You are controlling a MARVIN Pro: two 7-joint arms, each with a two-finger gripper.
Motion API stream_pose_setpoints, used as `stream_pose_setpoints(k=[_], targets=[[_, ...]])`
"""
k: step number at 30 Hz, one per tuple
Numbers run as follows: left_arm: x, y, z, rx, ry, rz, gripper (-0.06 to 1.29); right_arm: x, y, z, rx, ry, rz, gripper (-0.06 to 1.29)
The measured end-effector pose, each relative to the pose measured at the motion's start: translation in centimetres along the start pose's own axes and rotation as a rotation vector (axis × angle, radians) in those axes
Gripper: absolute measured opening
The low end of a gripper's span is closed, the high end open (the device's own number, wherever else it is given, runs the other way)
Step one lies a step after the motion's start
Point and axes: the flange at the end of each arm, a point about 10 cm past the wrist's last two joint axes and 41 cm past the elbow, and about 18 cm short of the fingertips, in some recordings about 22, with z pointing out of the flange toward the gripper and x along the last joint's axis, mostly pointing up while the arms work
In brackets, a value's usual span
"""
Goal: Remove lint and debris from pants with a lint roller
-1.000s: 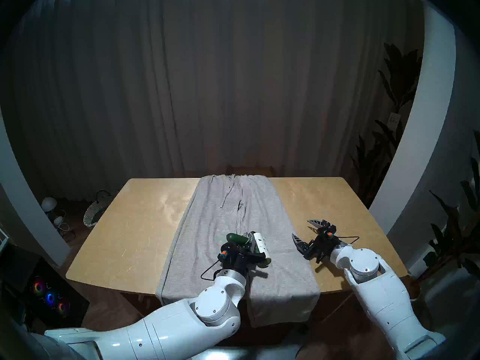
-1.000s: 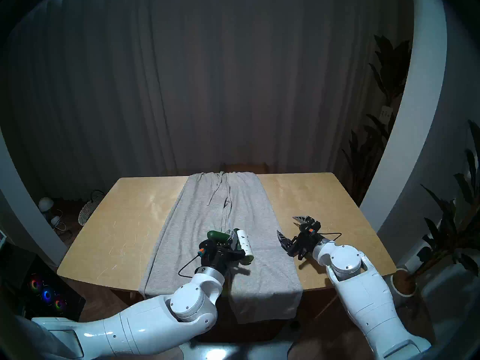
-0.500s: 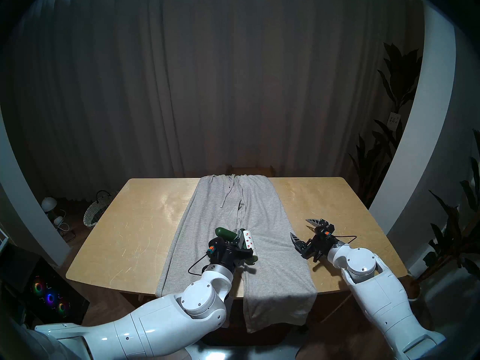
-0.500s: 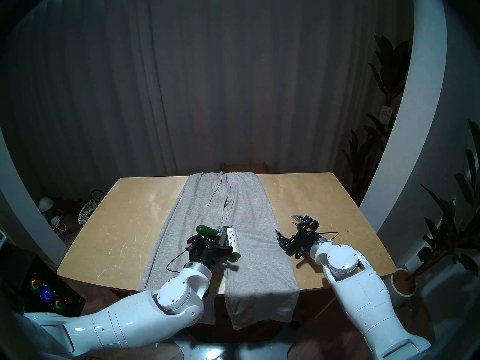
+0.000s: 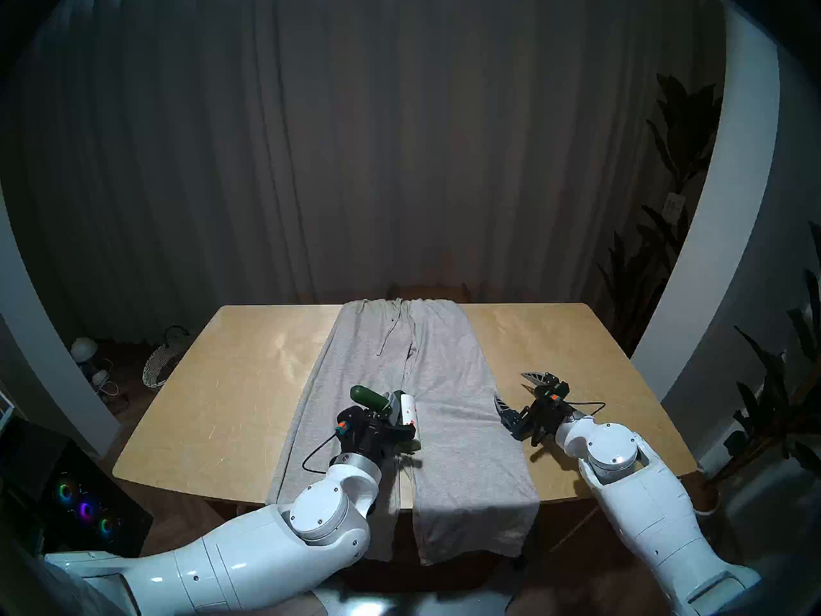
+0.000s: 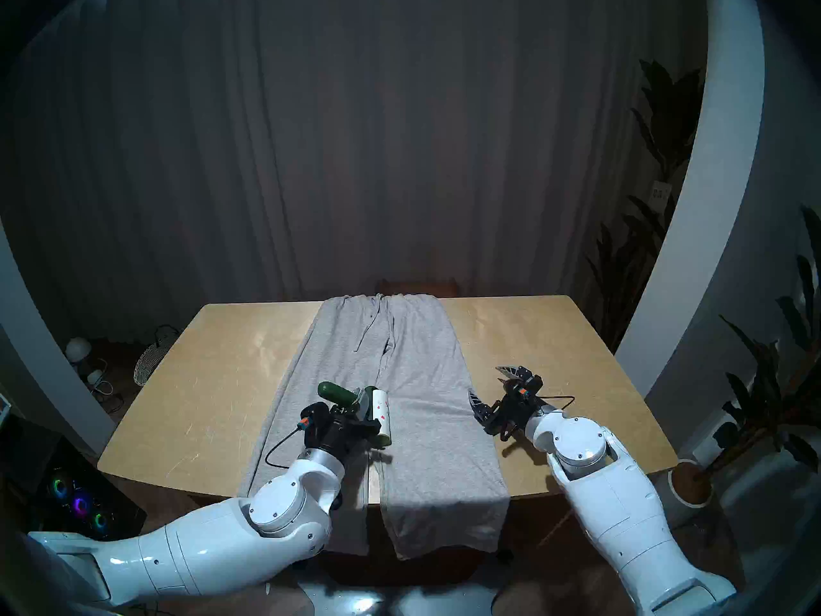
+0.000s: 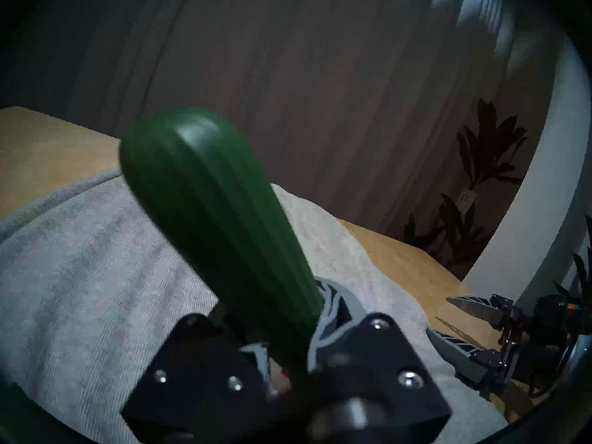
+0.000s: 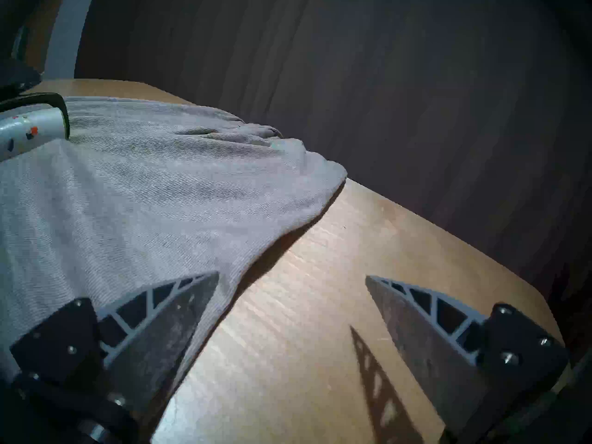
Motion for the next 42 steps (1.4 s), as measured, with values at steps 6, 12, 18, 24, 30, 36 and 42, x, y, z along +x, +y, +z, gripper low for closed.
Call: stream_pose_setpoints(k=[6, 12, 18, 24, 30, 36, 42], targets=[[0.2, -0.1, -0.9, 0.005, -0.002, -0.004, 0.12, 0.0, -0.1, 0.1, -0.017, -0.003, 0.004, 1.21], [0.5, -0.7, -1.4, 0.022, 0.001, 0.001, 0.1, 0.0, -0.1, 0.2, -0.036, -0.005, 0.015, 1.19], [1.0, -1.4, -1.4, 0.036, 0.011, 0.011, 0.1, -0.2, 0.0, 0.1, -0.057, -0.007, 0.02, 1.19], [1.8, -1.4, -1.4, 0.029, 0.026, 0.013, 0.09, -0.3, 0.2, -0.2, -0.09, -0.011, 0.014, 1.19], [3.7, -0.3, -1.6, -0.009, 0.072, -0.018, 0.07, -0.4, 0.4, -0.3, -0.116, -0.015, 0.003, 1.19], [6.0, 0.6, -1.8, -0.043, 0.127, -0.045, 0.07, -0.3, 0.3, -0.4, -0.128, -0.016, -0.01, 1.19], [7.9, 0.3, -2.0, -0.035, 0.168, -0.085, 0.07, -0.2, 0.1, -0.5, -0.14, -0.018, -0.022, 1.19]])
